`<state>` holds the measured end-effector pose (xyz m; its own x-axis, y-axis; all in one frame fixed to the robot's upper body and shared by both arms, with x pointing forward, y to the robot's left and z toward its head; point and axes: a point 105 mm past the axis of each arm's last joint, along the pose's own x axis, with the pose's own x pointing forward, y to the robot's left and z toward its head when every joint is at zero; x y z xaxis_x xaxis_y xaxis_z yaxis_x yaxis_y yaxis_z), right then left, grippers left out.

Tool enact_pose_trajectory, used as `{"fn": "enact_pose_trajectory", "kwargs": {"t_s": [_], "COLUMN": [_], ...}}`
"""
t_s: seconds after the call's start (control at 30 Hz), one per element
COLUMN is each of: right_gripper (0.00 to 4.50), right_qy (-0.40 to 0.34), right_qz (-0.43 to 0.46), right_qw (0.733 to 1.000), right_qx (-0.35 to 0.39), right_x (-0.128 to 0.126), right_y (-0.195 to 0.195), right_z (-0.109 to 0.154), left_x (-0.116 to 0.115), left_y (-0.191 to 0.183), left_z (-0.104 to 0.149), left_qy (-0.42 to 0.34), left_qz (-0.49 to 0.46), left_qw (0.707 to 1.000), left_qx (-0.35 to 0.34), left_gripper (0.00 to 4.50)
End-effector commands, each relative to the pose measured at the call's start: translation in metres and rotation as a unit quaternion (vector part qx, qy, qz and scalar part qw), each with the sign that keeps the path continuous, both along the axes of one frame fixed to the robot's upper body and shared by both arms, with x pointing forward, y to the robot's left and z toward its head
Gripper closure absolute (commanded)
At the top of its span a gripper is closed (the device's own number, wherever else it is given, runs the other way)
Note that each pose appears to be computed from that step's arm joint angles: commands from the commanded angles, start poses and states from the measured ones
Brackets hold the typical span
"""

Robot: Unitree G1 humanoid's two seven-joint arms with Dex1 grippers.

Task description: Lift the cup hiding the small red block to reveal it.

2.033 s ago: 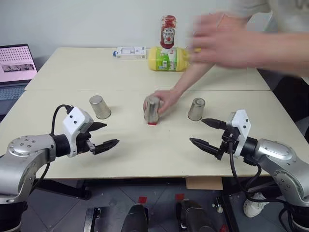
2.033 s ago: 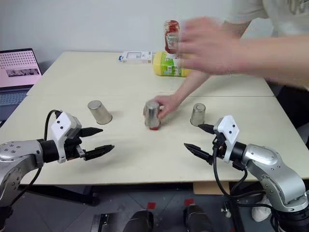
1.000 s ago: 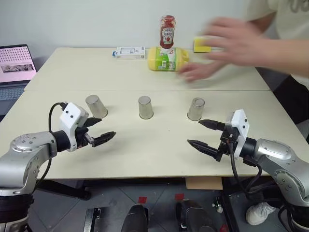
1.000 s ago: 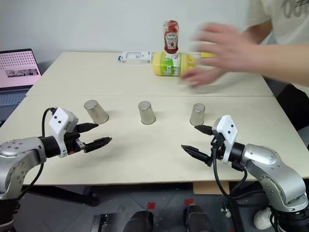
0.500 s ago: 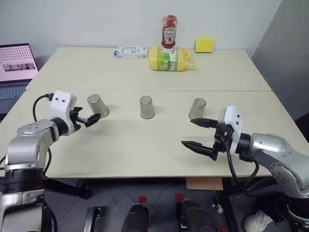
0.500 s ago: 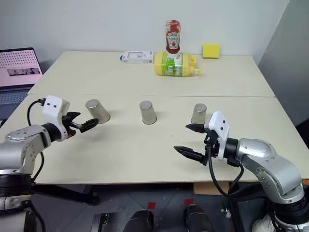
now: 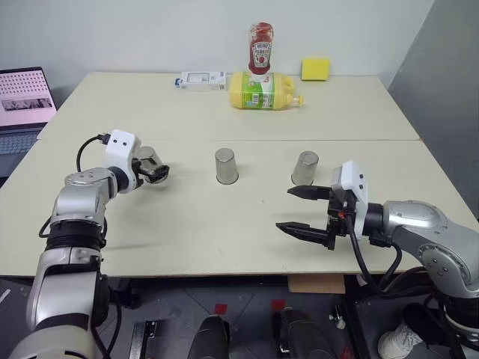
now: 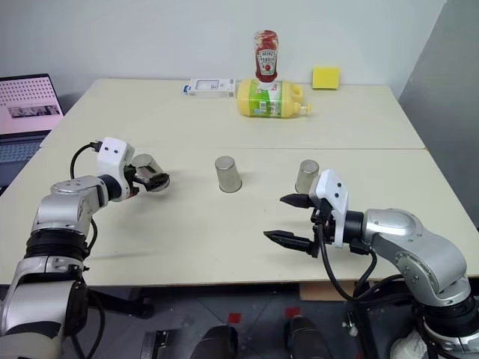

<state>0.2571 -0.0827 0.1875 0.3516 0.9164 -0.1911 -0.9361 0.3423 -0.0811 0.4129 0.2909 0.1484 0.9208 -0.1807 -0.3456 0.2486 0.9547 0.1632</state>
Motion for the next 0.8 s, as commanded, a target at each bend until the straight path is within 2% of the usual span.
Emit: {"fn": "enact_pose_trajectory", "kwargs": {"t_s": [0.03, 0.3, 0.4, 0.5, 0.6, 0.77, 0.8], "right_gripper": [0.00, 0.00, 0.00, 0.00, 0.00, 0.00, 0.00], "right_qy": [-0.017, -0.013, -0.013, -0.012, -0.012, -0.014, -0.015], "right_qz": [0.016, 0.014, 0.012, 0.009, 0.007, 0.005, 0.004], "right_qw": [1.000, 1.000, 1.000, 1.000, 1.000, 1.000, 1.000], "right_qx": [0.002, -0.004, -0.003, -0.003, -0.003, 0.002, 0.004], "right_x": [-0.006, -0.005, -0.005, -0.005, -0.005, -0.005, -0.005], "right_y": [0.003, 0.001, 0.001, 0.001, 0.000, 0.001, 0.000], "right_z": [0.008, 0.006, 0.006, 0.006, 0.006, 0.009, 0.010], "left_x": [0.010, 0.021, 0.023, 0.024, 0.023, 0.016, 0.013], "left_y": [0.000, -0.003, -0.002, -0.002, -0.003, 0.002, 0.004], "left_z": [0.014, 0.010, 0.012, 0.018, 0.024, 0.045, 0.055], "left_qy": [-0.024, -0.023, -0.028, -0.038, -0.047, -0.076, -0.088], "left_qz": [0.008, 0.012, 0.017, 0.013, 0.005, 0.000, 0.002], "left_qw": [1.000, 1.000, 0.999, 0.999, 0.999, 0.997, 0.996], "left_qx": [0.005, 0.005, 0.001, -0.002, -0.008, -0.009, -0.007], "left_gripper": [0.02, 0.02, 0.45, 1.23, 1.77, 1.77, 1.77]}}
